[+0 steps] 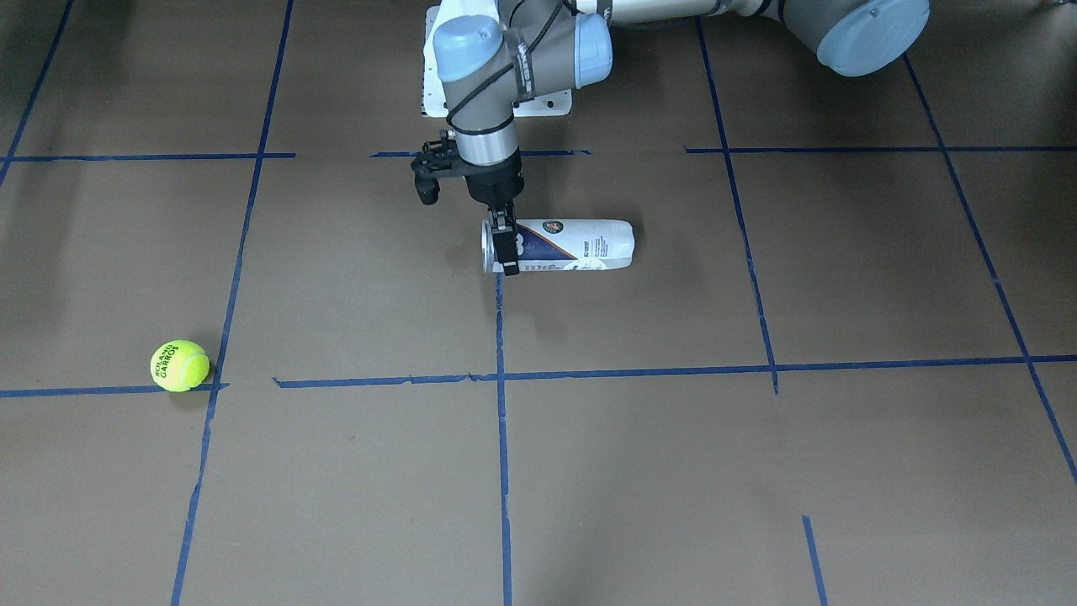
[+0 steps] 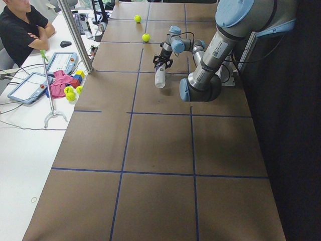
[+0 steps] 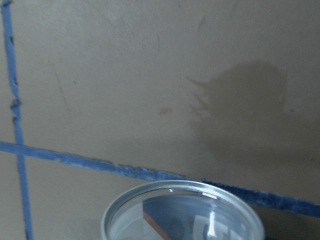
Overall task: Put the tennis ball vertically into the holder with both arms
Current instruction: 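Lift the can with the left gripper and tilt it upright, then swing the upright can with the left gripper toward the table center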
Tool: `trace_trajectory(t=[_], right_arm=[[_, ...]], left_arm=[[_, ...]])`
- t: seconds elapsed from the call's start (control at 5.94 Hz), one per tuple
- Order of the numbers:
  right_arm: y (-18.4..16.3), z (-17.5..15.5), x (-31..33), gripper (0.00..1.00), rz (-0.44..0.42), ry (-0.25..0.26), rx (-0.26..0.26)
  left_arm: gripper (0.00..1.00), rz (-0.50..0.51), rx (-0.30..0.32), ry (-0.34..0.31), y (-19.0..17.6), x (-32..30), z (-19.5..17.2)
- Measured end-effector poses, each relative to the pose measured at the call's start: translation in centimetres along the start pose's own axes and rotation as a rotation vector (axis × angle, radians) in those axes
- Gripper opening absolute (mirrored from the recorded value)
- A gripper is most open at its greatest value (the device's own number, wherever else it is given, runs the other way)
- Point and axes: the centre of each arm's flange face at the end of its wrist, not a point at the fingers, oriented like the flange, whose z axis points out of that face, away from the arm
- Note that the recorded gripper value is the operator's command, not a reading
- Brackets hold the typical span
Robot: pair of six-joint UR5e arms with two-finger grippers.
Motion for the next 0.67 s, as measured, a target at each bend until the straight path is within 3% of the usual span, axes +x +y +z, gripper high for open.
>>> trace_trajectory(t=[0.34,0.67], right_arm=[[-1.0,-0.9,-0.9,1.0,-0.016,0.006,0.018],[-2.3,-2.1,-2.0,1.0,-0.038,0.016,0.04]], left_arm=[[0.75,-0.139,0.251,-0.049,0.3,-2.5,-6.0],[0.75,-0.334,0.555,-0.049,0.5,-3.3,-8.6]])
